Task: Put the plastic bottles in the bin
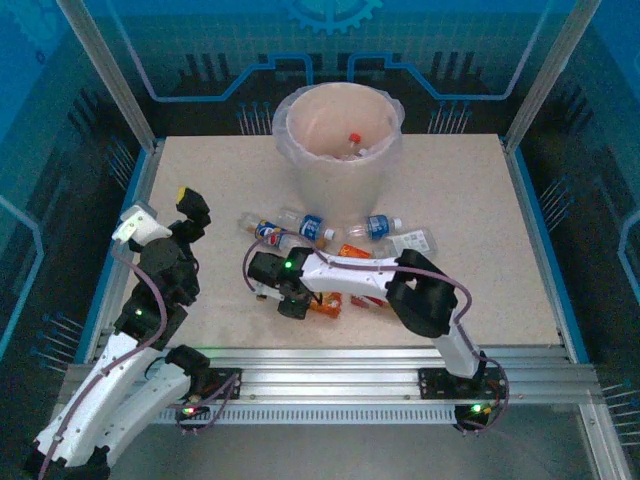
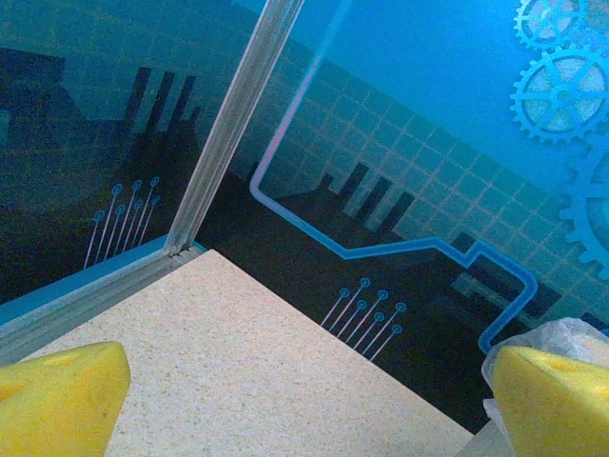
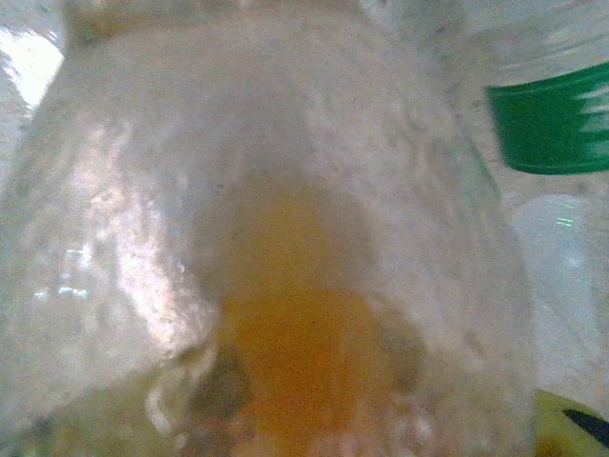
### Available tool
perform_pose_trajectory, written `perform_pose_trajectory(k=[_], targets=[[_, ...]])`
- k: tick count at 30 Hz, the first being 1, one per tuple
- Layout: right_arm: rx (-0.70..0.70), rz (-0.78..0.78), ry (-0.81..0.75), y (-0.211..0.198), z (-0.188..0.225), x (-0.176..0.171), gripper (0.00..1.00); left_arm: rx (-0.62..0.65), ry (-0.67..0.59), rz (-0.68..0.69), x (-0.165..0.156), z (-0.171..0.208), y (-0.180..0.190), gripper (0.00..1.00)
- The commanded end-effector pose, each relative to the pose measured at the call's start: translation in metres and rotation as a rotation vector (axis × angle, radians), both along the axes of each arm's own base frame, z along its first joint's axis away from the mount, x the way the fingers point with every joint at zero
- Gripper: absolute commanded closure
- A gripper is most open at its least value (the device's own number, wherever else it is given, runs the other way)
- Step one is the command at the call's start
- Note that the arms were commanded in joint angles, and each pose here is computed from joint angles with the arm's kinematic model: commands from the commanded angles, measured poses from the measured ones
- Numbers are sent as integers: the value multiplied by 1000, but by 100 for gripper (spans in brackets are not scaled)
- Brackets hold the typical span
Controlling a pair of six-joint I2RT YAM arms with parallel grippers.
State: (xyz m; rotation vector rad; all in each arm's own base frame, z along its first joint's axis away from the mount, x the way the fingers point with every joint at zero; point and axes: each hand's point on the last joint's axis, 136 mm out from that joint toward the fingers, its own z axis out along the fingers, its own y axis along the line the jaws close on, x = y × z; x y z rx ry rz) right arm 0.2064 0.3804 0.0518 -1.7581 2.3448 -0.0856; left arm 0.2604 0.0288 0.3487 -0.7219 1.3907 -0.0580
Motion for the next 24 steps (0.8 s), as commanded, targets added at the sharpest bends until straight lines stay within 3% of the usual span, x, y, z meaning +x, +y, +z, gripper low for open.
perform_pose_trajectory(k=[1,12,24], targets=[[111,-23,-26,3,43,1,74,-18,-7,14,-2,-2,3,1],[342,-143,-147,-20,133,22,80,-17,-1,1,-1,-3,2,1],[791,-289,-499,-60,321,105,83,13,59,-55,15,-14,-12,1]])
